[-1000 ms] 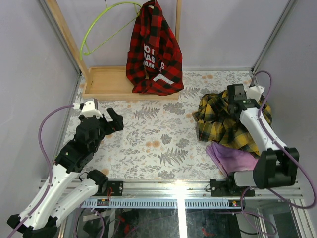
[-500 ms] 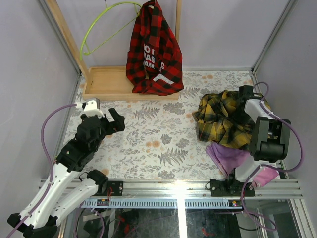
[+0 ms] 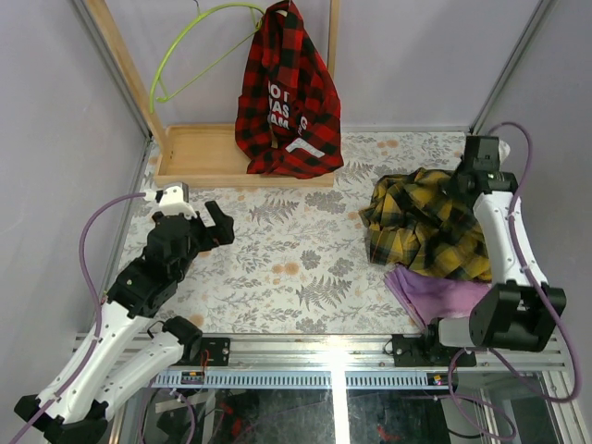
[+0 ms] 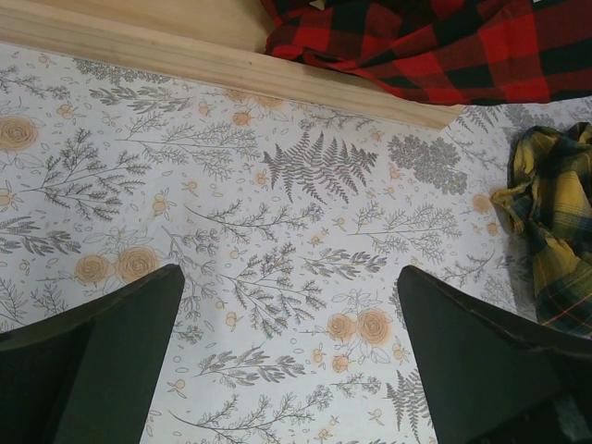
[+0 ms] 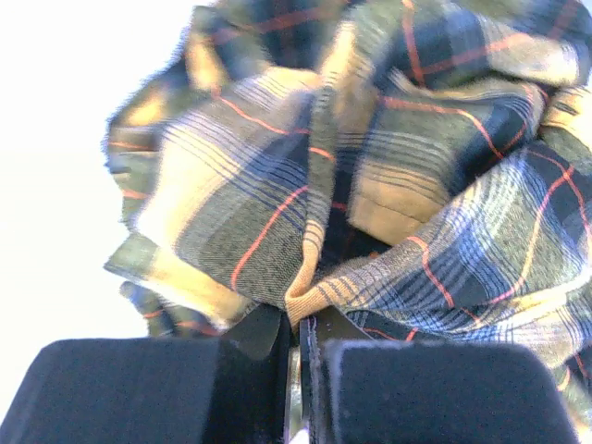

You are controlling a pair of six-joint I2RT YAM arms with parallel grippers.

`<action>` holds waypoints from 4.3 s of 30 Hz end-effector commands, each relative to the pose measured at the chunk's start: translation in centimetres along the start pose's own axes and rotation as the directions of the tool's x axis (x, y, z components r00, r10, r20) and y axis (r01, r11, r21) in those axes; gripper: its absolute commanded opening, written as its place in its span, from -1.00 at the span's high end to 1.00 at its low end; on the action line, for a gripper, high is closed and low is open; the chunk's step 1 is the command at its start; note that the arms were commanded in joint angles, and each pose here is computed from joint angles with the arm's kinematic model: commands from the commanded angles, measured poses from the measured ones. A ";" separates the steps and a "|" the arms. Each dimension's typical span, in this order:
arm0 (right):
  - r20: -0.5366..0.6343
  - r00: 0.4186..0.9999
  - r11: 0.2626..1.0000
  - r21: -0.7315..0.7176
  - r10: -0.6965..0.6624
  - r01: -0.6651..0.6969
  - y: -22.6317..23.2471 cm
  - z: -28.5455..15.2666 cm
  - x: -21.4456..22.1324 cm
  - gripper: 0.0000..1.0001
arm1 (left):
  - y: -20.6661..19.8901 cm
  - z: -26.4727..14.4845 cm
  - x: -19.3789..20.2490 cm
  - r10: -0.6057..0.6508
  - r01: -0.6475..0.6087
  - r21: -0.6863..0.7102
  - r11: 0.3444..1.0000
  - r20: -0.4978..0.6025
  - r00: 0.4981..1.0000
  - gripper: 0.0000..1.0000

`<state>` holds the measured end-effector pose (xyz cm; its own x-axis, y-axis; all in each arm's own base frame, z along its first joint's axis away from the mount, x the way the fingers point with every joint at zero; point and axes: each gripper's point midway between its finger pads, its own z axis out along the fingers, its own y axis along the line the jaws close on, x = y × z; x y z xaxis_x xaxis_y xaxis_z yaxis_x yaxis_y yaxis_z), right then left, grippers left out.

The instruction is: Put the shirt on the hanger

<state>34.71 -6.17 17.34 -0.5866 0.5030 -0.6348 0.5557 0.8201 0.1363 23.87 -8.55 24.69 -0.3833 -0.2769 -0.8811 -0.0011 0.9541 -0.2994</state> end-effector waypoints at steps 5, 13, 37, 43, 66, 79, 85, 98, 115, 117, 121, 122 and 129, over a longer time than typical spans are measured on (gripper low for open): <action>0.252 0.955 0.911 -0.336 -0.158 0.240 12.1 -15.8 -2.2 1.00 | 0.7 1.0 -0.5 0.023 -0.021 -0.063 0.998 0.021 1.000 -1.00; 0.370 0.913 0.590 -0.703 -0.173 0.397 21.0 -28.8 3.4 1.00 | 1.0 0.6 -1.0 0.007 -0.003 -0.075 0.997 0.046 0.999 -1.00; 0.429 0.776 0.638 -0.447 -0.462 0.627 19.2 -24.8 15.5 -0.84 | 1.0 -0.1 -2.4 -0.084 0.092 -0.087 0.992 0.090 0.992 -0.99; 0.243 0.860 0.753 -0.416 -0.448 0.510 14.1 -19.6 15.7 -0.84 | -2.1 1.0 -1.7 -0.066 0.065 0.034 0.997 0.012 0.998 -0.99; -0.059 0.946 0.915 -0.278 -0.320 0.292 2.1 -12.0 22.8 -0.83 | -8.5 4.5 7.1 0.094 0.024 0.359 0.933 -0.308 0.947 -0.94; -0.068 0.938 0.914 -0.259 -0.340 0.312 1.1 -12.0 22.9 -0.83 | -9.6 6.8 16.3 0.304 -0.142 0.337 0.931 -0.501 0.810 -0.54; -0.051 0.937 0.906 -0.280 -0.345 0.318 1.5 -12.3 22.6 -0.83 | -8.2 8.2 16.5 0.265 -0.175 0.217 0.960 -0.515 0.815 0.02; -0.020 0.875 0.758 -0.510 -0.483 0.407 6.2 -13.9 24.1 -0.76 | -2.3 9.2 11.1 0.043 -0.058 -0.020 0.998 -0.457 0.889 1.00; 0.158 0.753 0.177 -0.922 -0.638 0.344 19.6 -22.5 28.8 -0.39 | -2.6 8.4 6.0 -0.019 0.033 0.031 0.999 -0.379 0.925 0.37; 0.177 0.727 0.145 -0.923 -0.664 0.357 20.7 -23.1 30.4 -0.39 | -2.9 7.7 4.2 -0.025 0.043 0.047 0.998 -0.330 0.944 0.14; 0.170 0.689 0.148 -0.914 -0.704 0.377 22.3 -22.6 32.5 -0.33 | -2.8 6.4 1.6 -0.043 0.055 0.040 0.998 -0.251 0.967 -0.07; 0.163 0.680 0.162 -0.908 -0.715 0.387 22.5 -22.1 32.8 -0.32 | -2.7 6.1 1.1 -0.048 0.057 0.033 0.998 -0.236 0.971 -0.10; 0.144 0.622 0.172 -0.891 -0.770 0.419 22.9 -20.7 34.0 -0.07 | -2.0 4.6 0.3 -0.082 0.086 0.011 0.996 -0.189 0.979 -0.14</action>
<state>14.99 34.18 13.03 -0.7401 -0.3480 -0.5754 -0.6373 0.6362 0.4349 28.50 -12.05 22.83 -0.5704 -0.2968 -0.7659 0.0167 0.9280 -0.3721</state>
